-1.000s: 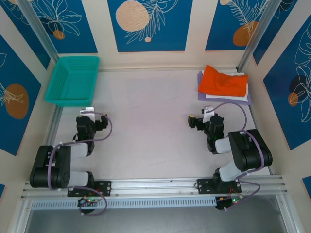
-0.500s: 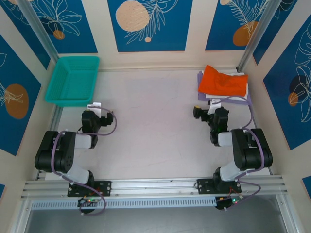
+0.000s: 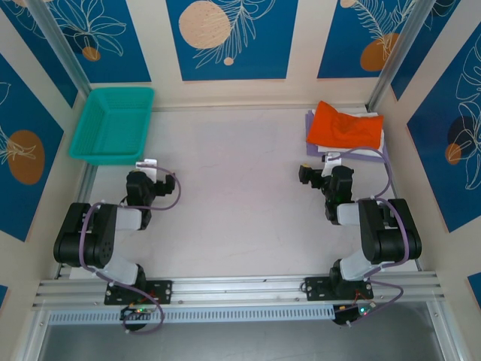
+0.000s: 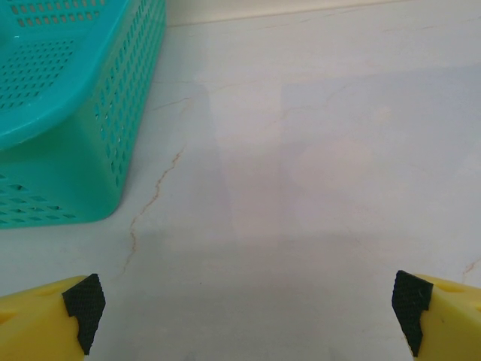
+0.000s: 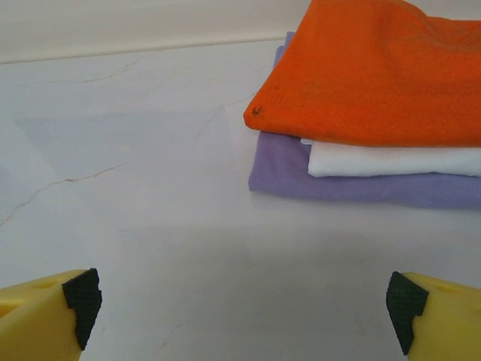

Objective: Fold and stack the t-shirts

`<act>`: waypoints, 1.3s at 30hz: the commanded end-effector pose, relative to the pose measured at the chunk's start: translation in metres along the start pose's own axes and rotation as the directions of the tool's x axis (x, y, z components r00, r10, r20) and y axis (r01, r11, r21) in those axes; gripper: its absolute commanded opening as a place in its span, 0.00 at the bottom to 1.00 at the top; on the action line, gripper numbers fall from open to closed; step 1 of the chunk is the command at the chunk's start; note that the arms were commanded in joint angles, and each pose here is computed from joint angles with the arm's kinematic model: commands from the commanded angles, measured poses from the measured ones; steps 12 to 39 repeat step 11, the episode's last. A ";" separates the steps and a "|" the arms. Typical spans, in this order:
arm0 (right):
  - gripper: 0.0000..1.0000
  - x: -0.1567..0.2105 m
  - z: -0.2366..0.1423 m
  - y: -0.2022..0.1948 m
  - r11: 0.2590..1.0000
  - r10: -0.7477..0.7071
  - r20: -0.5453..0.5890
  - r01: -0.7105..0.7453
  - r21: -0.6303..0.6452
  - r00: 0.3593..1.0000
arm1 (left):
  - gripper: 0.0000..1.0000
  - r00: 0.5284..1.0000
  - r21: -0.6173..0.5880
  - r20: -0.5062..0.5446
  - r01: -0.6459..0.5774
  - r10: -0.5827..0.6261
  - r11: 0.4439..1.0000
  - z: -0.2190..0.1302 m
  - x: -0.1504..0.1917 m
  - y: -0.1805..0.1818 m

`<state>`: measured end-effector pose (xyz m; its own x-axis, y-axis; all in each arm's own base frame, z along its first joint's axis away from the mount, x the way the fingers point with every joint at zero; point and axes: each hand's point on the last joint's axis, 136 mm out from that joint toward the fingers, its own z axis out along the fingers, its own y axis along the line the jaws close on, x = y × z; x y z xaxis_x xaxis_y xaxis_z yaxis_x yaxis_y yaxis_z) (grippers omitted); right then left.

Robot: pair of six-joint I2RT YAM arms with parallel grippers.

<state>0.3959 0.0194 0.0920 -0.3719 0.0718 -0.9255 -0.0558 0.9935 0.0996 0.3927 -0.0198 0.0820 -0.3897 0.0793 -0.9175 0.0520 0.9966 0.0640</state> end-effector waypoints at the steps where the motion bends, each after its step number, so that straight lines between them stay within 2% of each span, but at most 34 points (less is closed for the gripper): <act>1: 0.99 -0.002 0.000 -0.001 1.000 0.011 0.009 -0.011 0.007 1.000 | 1.00 1.000 -0.002 0.016 -0.011 0.011 1.000 0.001 -0.006 -0.001; 39: 0.99 -0.001 -0.001 -0.001 1.000 0.022 0.002 -0.022 -0.010 1.000 | 1.00 1.000 -0.003 0.017 -0.010 0.010 1.000 0.000 -0.006 0.000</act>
